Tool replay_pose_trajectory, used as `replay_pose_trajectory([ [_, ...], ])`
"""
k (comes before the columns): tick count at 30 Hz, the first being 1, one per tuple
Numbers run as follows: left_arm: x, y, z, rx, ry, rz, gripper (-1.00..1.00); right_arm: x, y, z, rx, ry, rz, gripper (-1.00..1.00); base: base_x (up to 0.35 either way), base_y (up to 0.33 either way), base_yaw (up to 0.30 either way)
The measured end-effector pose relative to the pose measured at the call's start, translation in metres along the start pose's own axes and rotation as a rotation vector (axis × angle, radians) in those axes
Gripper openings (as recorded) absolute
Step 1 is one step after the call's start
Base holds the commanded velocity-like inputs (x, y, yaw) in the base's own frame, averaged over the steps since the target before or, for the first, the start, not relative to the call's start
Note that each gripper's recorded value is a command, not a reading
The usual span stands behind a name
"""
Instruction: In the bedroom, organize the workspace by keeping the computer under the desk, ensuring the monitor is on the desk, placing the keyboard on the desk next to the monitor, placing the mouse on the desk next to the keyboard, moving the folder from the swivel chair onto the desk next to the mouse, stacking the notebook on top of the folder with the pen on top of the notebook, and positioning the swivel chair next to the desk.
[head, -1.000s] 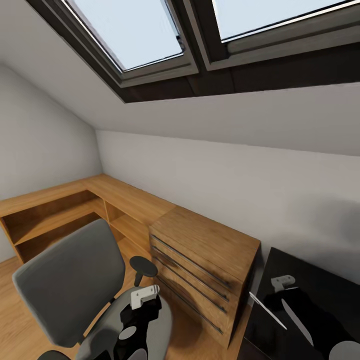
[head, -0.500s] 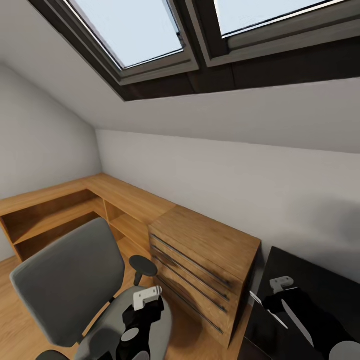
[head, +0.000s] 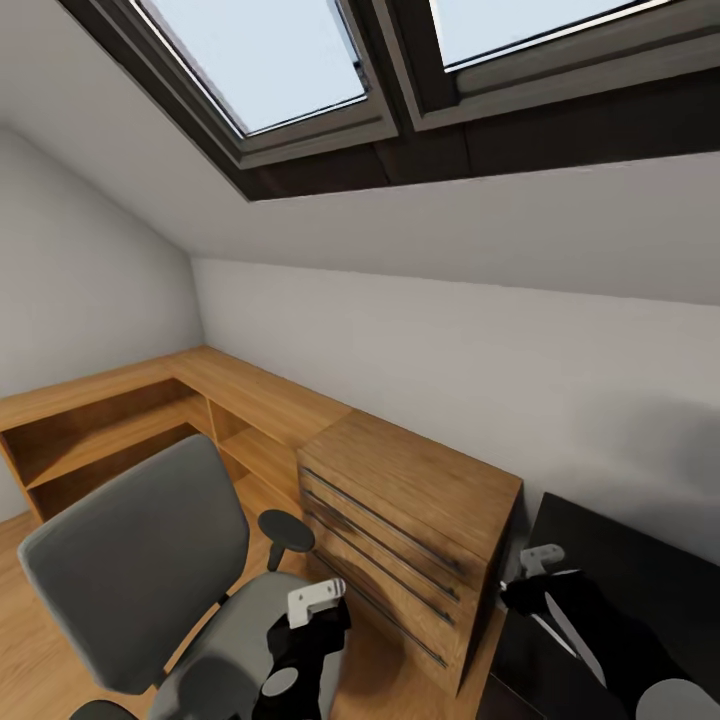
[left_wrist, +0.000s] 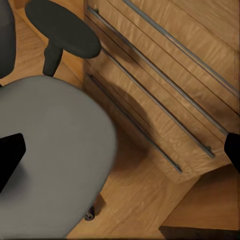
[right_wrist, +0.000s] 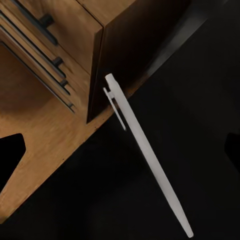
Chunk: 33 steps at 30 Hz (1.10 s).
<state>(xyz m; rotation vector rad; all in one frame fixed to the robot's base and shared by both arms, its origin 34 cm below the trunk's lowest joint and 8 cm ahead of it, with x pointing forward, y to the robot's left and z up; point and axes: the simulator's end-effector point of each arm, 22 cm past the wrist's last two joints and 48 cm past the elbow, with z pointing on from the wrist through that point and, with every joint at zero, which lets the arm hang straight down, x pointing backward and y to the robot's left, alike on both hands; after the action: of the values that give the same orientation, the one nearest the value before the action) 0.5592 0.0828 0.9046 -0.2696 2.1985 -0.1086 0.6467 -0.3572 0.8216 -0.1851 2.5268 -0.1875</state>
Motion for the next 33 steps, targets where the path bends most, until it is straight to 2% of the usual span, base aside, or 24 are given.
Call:
replay_pose_trajectory([
  [7,0.007,-0.007,-0.004,0.016,0.006,0.021,1.0,-0.017,0.016,-0.004,-0.016,-0.037,0.057,1.0,0.0,0.0,0.0],
  [12,0.008,-0.008,-0.004,0.018,0.007,0.023,1.0,-0.02,0.012,-0.004,-0.014,-0.044,0.084,1.0,0.0,0.0,0.0],
  [33,0.007,-0.008,-0.005,0.019,0.004,0.021,1.0,-0.02,0.004,-0.005,-0.007,-0.046,0.118,1.0,0.0,0.0,0.0],
])
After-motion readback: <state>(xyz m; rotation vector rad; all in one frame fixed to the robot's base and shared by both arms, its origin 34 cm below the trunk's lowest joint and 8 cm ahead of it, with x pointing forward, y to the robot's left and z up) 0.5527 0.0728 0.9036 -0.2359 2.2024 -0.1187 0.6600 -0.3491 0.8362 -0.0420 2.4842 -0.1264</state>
